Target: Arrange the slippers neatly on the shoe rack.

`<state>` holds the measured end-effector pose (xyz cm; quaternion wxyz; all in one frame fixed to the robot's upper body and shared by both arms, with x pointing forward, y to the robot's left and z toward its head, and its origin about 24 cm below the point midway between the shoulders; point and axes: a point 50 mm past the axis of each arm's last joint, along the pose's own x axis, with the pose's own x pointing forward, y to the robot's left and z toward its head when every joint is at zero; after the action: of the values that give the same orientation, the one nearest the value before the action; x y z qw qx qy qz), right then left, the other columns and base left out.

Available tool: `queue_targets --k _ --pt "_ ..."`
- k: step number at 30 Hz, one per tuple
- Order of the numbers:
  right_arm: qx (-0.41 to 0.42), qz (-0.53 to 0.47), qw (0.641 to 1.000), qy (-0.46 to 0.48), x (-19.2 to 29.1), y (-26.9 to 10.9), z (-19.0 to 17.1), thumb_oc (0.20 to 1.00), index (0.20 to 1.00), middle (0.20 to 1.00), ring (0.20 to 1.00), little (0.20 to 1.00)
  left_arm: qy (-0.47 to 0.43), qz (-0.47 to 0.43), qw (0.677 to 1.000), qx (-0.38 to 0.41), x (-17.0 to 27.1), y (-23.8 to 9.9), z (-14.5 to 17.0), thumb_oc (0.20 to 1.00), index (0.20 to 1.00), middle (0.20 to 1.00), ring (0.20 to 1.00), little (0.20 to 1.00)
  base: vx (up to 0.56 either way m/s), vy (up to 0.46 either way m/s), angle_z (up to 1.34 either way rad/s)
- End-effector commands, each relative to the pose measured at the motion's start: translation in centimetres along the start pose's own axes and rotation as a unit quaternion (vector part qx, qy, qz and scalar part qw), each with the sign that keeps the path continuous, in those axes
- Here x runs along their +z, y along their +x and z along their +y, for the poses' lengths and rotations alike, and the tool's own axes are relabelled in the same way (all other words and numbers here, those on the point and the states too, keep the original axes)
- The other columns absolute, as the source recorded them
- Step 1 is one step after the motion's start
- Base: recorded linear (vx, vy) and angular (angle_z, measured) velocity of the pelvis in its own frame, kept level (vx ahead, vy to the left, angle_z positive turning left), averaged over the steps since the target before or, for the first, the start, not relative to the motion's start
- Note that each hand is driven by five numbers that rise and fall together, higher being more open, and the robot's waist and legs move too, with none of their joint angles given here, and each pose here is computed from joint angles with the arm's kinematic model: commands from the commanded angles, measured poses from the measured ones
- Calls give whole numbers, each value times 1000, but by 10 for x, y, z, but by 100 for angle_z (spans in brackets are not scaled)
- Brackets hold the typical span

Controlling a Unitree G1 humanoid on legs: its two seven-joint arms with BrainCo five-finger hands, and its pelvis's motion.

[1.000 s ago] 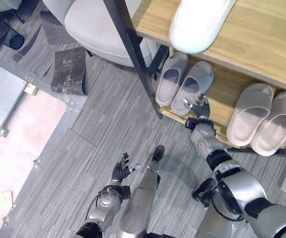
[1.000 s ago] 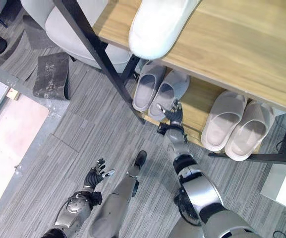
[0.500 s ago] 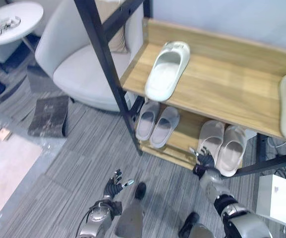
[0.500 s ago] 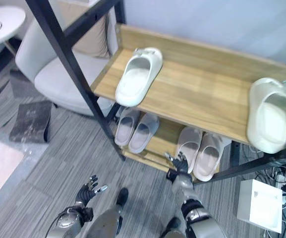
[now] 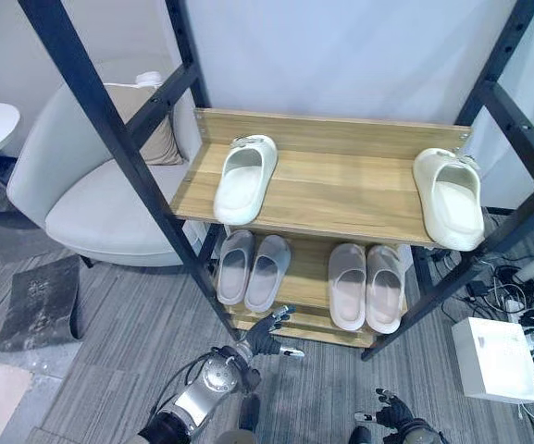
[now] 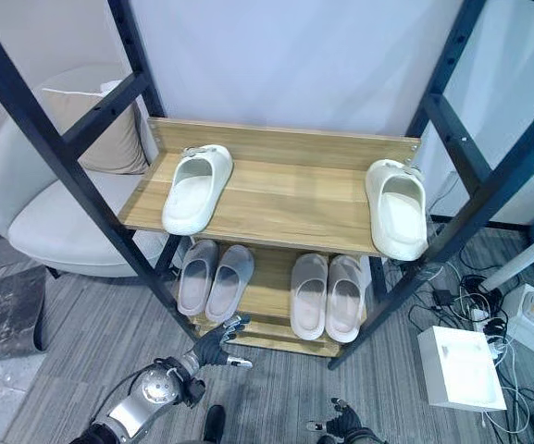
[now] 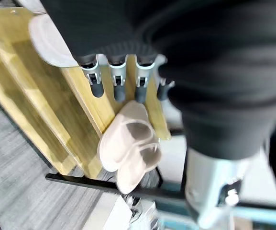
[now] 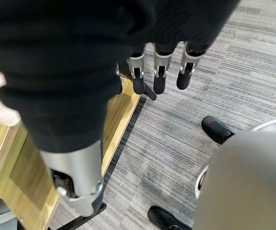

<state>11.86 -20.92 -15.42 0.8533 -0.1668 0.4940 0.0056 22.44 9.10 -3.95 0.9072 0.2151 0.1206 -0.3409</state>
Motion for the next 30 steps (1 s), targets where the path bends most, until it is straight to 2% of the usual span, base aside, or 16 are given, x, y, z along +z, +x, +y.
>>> queue_targets --k 1,2,4,7,9,13,16,17,18,20,22,23,24,25,27,30 --pt "-28 -67 997 22 39 7 -23 1000 1000 1000 1000 1000 258 -235 933 -92 118 16 6 1000 1000 1000 1000 1000 12 5 -16" --pt "-29 -68 997 23 40 7 -23 1000 1000 1000 1000 1000 259 -236 932 -93 119 16 6 1000 1000 1000 1000 1000 16 10 -24" --pt "-35 -79 996 35 47 8 -28 1000 1000 1000 1000 1000 240 -323 910 -100 161 2 7 1000 1000 1000 1000 1000 11 12 -20" --pt "-34 -83 995 39 50 8 -29 1000 1000 1000 1000 1000 236 -357 898 -105 178 -5 7 1000 1000 1000 1000 1000 8 2 -4" --pt "-31 -94 994 49 54 7 -30 1000 1000 1000 1000 1000 181 -431 877 -111 213 -16 7 1000 1000 1000 1000 1000 17 1 -3" --pt "-24 -103 993 45 57 6 -28 1000 1000 1000 1000 1000 129 -478 862 -108 235 -27 13 1000 1000 1000 1000 1000 0 0 0" --pt "-17 -97 994 45 48 4 -26 1000 1000 1000 1000 1000 110 -517 847 -59 252 -38 30 1000 1000 1000 1000 1000 21 -12 -6" --pt "-15 -89 995 52 44 4 -23 1000 1000 1000 1000 1000 106 -533 839 -18 259 -41 42 1000 1000 1000 1000 1000 11 -9 -4" --pt "-15 -89 995 51 45 4 -24 1000 1000 1000 1000 1000 106 -533 839 -17 259 -42 42 1000 1000 1000 1000 1000 0 0 0" --pt "-14 -85 995 58 42 4 -21 1000 1000 1000 1000 1000 120 -547 826 69 266 -48 65 1000 1000 1000 1000 1000 0 0 0" --pt "-12 -94 994 63 47 4 -18 1000 1000 1000 1000 1000 119 -553 818 106 267 -56 76 1000 1000 1000 1000 1000 41 -16 -1" --pt "-6 -100 993 58 48 3 -14 1000 1000 1000 1000 1000 152 -544 803 192 269 -58 98 1000 1000 1000 1000 1000 57 -14 0" --pt "-7 -101 993 57 48 3 -14 1000 1000 1000 1000 1000 168 -535 796 228 271 -59 110 1000 1000 1000 1000 1000 44 -9 1" --pt "-7 -102 993 57 49 3 -14 1000 1000 1000 1000 1000 168 -535 795 229 271 -59 110 1000 1000 1000 1000 1000 0 0 0" --pt "-10 -107 993 57 50 2 -15 1000 1000 1000 1000 1000 254 -479 762 353 269 -66 150 1000 1000 1000 1000 1000 41 -5 -7" --pt "-5 -112 992 50 50 1 -13 1000 1000 1000 1000 1000 297 -438 739 416 262 -74 175 1000 1000 1000 1000 1000 22 -1 -5"
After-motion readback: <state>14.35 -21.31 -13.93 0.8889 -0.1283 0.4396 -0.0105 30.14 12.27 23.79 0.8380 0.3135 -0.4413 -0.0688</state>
